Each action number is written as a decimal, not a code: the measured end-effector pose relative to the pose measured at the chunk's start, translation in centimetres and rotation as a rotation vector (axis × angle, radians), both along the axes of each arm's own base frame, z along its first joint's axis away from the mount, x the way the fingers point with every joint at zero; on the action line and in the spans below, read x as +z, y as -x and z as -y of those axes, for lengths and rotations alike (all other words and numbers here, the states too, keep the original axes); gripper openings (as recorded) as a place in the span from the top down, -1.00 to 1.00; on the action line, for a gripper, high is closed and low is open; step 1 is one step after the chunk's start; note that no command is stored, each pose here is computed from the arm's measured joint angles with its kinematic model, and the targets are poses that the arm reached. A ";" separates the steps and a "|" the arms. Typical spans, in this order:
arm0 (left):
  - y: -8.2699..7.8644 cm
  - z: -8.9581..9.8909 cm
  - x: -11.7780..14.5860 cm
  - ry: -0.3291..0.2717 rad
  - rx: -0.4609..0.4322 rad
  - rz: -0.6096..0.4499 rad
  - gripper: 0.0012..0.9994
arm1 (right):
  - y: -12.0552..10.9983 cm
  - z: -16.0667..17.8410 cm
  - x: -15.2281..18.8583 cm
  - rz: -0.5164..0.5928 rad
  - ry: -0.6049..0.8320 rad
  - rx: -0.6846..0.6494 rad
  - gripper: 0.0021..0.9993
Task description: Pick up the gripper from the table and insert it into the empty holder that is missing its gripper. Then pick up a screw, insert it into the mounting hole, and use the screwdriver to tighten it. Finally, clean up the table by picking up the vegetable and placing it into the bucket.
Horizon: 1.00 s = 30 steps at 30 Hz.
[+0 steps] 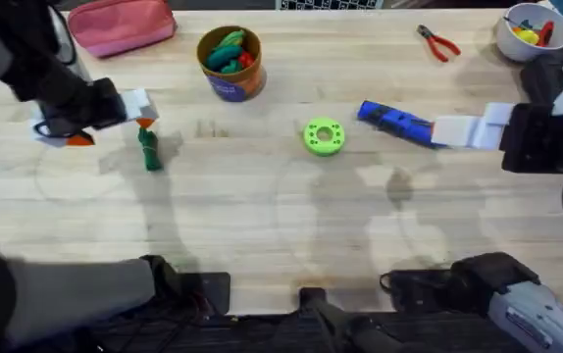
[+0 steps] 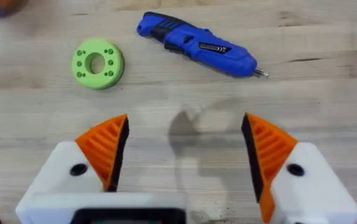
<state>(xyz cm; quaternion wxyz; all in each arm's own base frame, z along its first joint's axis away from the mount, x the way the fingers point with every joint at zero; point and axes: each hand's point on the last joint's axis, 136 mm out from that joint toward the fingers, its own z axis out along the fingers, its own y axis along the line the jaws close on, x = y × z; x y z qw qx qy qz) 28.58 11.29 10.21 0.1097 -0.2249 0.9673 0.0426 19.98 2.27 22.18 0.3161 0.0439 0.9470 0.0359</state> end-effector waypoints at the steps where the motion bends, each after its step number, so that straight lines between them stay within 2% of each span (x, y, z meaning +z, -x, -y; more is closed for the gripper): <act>1: -1.3 0.1 -2.1 0.041 0.010 -0.011 -0.97 | 0.0 0.0 0.0 -0.001 0.000 0.000 -0.98; 6: -2.2 1.2 -5.2 0.141 0.045 -0.091 -0.97 | 0.0 0.0 0.0 -0.002 0.000 0.000 -0.98; 10: -2.3 2.5 -6.9 0.184 0.062 -0.152 -0.97 | 0.0 0.0 0.0 -0.002 0.000 0.000 -0.98; 14: -2.6 3.5 -7.0 0.178 0.078 -0.162 -0.97 | 0.0 0.0 0.0 -0.002 0.000 0.000 -0.98; 21: -2.6 3.9 -7.1 0.165 0.111 -0.179 -0.95 | -0.1 0.0 0.1 0.005 -0.001 0.000 -0.98; 22: -2.6 3.9 -7.2 0.167 0.114 -0.180 -0.82 | -0.2 0.0 0.1 0.010 -0.001 0.000 -0.98; 24: -2.5 4.0 -7.2 0.170 0.115 -0.183 -0.30 | -0.3 0.0 0.2 0.015 -0.002 0.000 -0.98; 27: -2.4 4.1 -7.1 0.177 0.112 -0.188 0.67 | -0.3 0.0 0.2 0.015 -0.002 0.000 -0.98; 28: -2.4 4.1 -7.1 0.175 0.107 -0.189 0.91 | -0.3 0.0 0.2 0.015 -0.002 0.000 -0.98; 30: -2.3 4.1 -7.1 0.176 0.108 -0.193 0.96 | -0.3 0.0 0.2 0.015 -0.002 0.000 -0.98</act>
